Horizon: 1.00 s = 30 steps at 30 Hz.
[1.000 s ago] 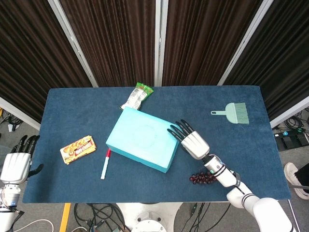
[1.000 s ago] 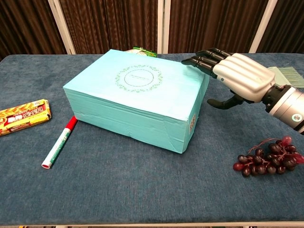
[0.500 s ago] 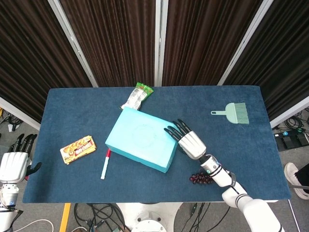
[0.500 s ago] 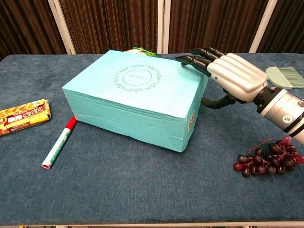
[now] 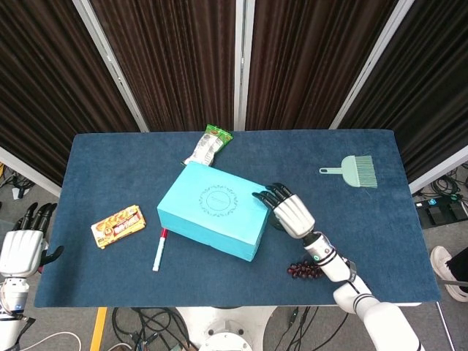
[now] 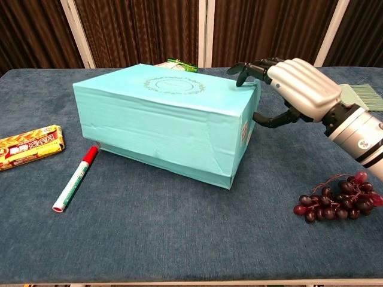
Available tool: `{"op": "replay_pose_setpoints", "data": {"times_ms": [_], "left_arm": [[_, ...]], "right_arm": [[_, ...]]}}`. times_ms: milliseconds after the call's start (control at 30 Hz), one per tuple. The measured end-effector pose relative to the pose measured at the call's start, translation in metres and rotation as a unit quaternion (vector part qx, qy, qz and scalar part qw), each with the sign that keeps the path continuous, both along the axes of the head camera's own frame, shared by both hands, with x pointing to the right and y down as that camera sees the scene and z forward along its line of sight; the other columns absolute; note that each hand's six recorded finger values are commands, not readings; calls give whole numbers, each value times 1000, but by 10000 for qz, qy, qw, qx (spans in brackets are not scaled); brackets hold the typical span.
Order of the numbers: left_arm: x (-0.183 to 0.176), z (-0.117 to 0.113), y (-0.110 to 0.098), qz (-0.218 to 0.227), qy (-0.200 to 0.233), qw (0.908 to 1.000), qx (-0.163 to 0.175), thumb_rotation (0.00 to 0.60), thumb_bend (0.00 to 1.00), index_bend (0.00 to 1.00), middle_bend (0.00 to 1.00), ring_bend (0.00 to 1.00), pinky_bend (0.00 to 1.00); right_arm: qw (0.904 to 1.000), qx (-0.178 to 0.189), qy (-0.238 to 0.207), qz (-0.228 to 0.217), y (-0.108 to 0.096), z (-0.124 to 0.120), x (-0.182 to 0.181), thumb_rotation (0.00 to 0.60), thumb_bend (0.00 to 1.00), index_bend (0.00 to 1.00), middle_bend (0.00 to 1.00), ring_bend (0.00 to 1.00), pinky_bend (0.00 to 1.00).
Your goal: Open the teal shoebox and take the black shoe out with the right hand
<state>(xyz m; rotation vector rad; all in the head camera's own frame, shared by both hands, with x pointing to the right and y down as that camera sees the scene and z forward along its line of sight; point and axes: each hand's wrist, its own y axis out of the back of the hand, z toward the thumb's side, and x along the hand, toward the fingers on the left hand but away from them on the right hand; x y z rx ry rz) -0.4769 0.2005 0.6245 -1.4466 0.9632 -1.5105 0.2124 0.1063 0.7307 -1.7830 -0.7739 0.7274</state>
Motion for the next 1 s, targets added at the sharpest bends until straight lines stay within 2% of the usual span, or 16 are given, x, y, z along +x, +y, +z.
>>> {"op": "replay_pose_setpoints", "data": {"times_ms": [200,300,400,567,700,800,833,867,933,1000], "left_arm": [[2,0,-1,7,30,10000,-25,600,187,83,106,32,274],[2,0,-1,14,27,10000,-43,600,187,83,106,31,274],[3,0,-1,17,30,10000,-58,600,188,83,106,31,274],[4,2,-1,20,51,9999,-113,600,188,84,106,31,275],[5,3,-1,29,56,9999,-159,600,188,84,106,32,275],[5,3,-1,33,52,9998,-173,600,187,83,106,31,275],[5,3,-1,32,55,9998,-178,600,188,83,106,31,276],[5,3,-1,30,59,9998,-185,600,187,84,106,31,276],[5,4,0,27,61,9998,-199,600,188,83,106,31,276],[5,4,0,20,59,9998,-210,600,188,84,106,31,276]], "right_arm": [[9976,-253,-470,431,-7,-2,6,600,273,285,470,285,320],[9917,-490,-890,790,-12,-3,9,600,272,303,480,297,335],[9816,-781,-1312,1144,-17,-3,12,600,275,329,494,314,353],[9552,-1353,-1975,1739,-27,-1,16,600,281,378,527,353,433],[9220,-1874,-2515,2269,-36,0,19,600,293,421,560,387,486],[8872,-2309,-2941,2701,-45,-2,22,600,294,445,573,401,500],[8709,-2490,-3104,2883,-49,-3,24,600,294,451,576,405,502],[8586,-2628,-3209,3014,-52,-3,25,600,292,455,578,407,503],[8320,-2929,-3365,3298,-59,-2,30,600,290,462,581,412,507],[8107,-3159,-3456,3514,-63,-1,36,600,290,468,585,415,514]]}}
